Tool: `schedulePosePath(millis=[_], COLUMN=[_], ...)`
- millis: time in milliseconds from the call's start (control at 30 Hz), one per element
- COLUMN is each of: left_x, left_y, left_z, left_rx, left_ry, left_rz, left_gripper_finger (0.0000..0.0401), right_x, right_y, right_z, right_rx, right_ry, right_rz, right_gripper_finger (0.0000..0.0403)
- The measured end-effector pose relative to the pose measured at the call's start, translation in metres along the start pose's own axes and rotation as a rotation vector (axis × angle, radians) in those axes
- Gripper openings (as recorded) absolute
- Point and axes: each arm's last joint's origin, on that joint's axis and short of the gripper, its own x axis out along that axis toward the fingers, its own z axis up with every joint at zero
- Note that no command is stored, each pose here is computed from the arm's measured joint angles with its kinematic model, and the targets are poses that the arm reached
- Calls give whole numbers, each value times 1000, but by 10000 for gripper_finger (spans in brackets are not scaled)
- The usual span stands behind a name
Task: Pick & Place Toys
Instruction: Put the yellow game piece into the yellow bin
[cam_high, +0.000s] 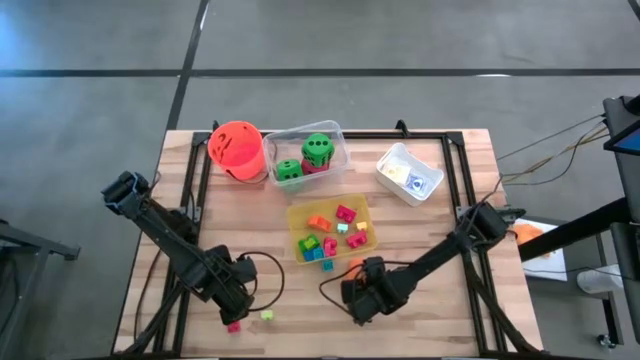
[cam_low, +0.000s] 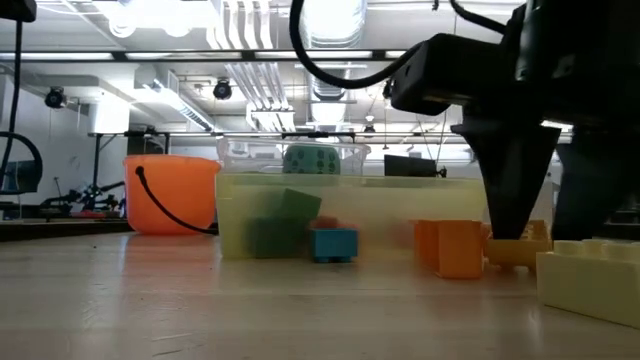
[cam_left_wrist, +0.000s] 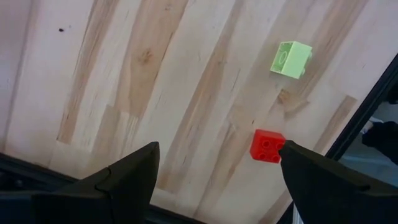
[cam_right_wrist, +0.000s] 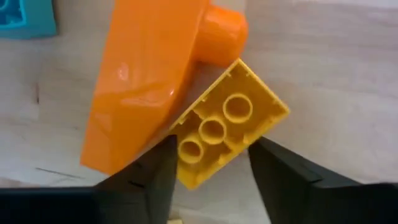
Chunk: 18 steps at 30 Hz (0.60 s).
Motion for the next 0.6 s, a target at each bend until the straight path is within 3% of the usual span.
schedulePosePath(millis=[267,600], left_x=[0,0], left_y=[-1,-1], left_z=[0,0], left_rx=[-4,-4], left_ry=[-3,-3], left_rz=[-6,-7], left_gripper_finger=[324,324], right_x=[4,4], right_y=[-1,-2], right_z=[5,4], right_rx=[-29,-36], right_ry=[-6,5], right_rz=[-13,-24], right_gripper_finger=[72,67])
